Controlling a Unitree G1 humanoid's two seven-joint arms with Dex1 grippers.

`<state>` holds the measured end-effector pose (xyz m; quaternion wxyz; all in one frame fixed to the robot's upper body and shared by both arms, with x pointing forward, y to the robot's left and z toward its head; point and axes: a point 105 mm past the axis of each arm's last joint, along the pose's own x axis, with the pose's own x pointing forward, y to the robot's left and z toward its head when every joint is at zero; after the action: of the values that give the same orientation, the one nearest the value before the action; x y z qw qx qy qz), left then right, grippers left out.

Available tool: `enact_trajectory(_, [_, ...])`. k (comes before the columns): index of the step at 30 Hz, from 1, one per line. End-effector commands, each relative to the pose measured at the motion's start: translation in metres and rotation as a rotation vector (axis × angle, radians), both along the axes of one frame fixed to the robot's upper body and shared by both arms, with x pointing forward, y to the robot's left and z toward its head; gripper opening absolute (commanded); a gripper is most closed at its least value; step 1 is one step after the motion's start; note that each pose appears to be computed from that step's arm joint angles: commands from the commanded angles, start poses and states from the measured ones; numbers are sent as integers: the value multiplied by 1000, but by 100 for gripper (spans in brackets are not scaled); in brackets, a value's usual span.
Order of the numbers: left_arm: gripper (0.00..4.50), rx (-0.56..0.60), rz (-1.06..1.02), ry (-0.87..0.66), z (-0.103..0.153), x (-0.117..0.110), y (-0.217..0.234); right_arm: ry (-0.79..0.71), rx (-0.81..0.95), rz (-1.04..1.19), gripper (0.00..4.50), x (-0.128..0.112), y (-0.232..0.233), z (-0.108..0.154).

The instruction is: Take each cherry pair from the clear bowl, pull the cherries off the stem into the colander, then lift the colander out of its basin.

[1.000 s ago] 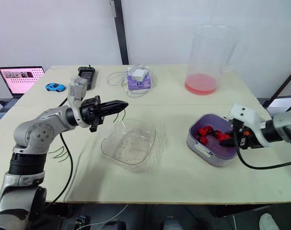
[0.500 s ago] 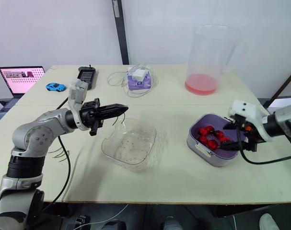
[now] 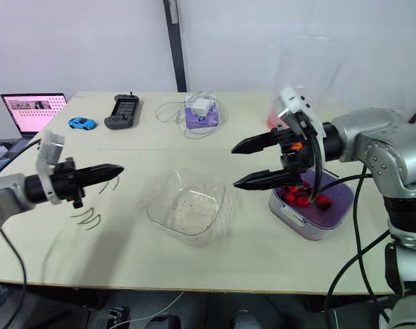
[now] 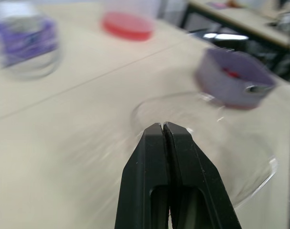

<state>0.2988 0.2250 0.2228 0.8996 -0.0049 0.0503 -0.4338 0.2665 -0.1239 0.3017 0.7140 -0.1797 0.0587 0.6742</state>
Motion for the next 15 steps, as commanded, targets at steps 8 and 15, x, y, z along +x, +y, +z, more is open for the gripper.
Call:
enact_trajectory(8, [28,73,261,160,-68,-12,54,-60,-7,13,447,1,8,2])
enact_trajectory(15, [329,54,337,189,-80,-16,78,-43,-29,4,450,-2,5,0])
